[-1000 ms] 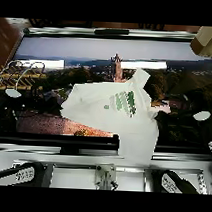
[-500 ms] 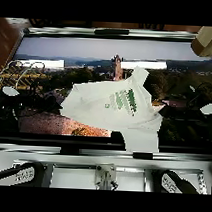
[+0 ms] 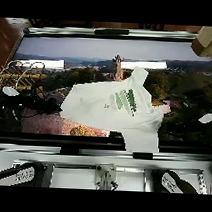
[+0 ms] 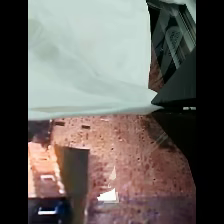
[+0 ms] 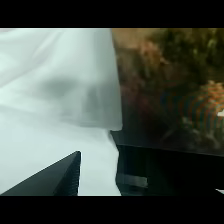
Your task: Fold the shirts.
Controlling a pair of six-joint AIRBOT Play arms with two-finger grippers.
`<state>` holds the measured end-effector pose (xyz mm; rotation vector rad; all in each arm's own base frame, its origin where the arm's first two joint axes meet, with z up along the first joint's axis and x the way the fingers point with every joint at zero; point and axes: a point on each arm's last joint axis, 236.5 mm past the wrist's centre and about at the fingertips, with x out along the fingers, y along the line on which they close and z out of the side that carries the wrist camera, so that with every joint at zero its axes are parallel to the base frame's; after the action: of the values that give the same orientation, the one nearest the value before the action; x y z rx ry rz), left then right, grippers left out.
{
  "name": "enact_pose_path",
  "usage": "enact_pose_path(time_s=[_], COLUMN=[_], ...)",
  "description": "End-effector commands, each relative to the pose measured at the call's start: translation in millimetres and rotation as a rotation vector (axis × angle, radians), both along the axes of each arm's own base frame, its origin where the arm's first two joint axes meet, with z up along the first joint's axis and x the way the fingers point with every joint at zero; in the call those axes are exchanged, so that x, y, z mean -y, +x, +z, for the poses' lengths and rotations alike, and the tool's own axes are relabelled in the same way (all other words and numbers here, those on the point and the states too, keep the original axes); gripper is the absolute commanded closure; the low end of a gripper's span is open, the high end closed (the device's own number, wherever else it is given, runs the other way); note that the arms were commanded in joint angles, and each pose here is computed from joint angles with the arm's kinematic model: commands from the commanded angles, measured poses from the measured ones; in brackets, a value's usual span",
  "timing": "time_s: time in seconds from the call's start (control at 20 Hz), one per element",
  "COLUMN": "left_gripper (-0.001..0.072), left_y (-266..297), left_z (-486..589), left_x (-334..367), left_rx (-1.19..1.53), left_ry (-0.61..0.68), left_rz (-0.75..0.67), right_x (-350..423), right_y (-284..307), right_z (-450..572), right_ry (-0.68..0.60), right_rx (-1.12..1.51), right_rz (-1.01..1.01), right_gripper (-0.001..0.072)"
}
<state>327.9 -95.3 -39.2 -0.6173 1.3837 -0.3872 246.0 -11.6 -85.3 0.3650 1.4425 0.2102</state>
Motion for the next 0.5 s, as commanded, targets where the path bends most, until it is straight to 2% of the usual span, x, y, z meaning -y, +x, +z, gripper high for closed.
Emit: enact_pose_path(time_s=[0.0,0.15,0.35,0.4,0.45], left_gripper=[0.0675,0.0674,0.0674,0.0674,0.0675], left_y=[-1,-2,-4,-4,-4], left_z=[0,0,0,0,0], left_x=[1,3,11,12,12], left_rx=[-0.007,-0.007,-0.006,-0.006,-0.008], left_ry=[-0.001,-0.001,-0.001,-0.001,-0.001], left_rz=[0.002,-0.007,-0.031,-0.033,-0.030], right_x=[-1,4,-16,-19,-20], right_y=[8,18,22,24,24], right_z=[-9,-10,-22,-24,-26], right_ry=[0.004,-0.014,0.094,0.117,0.119], right_rx=[0.053,0.090,0.070,0.069,0.063], right_rz=[-0.031,-0.057,-0.049,-0.053,-0.054], right_gripper=[0.0195,0.0195,0.0197,0.0256,0.0432])
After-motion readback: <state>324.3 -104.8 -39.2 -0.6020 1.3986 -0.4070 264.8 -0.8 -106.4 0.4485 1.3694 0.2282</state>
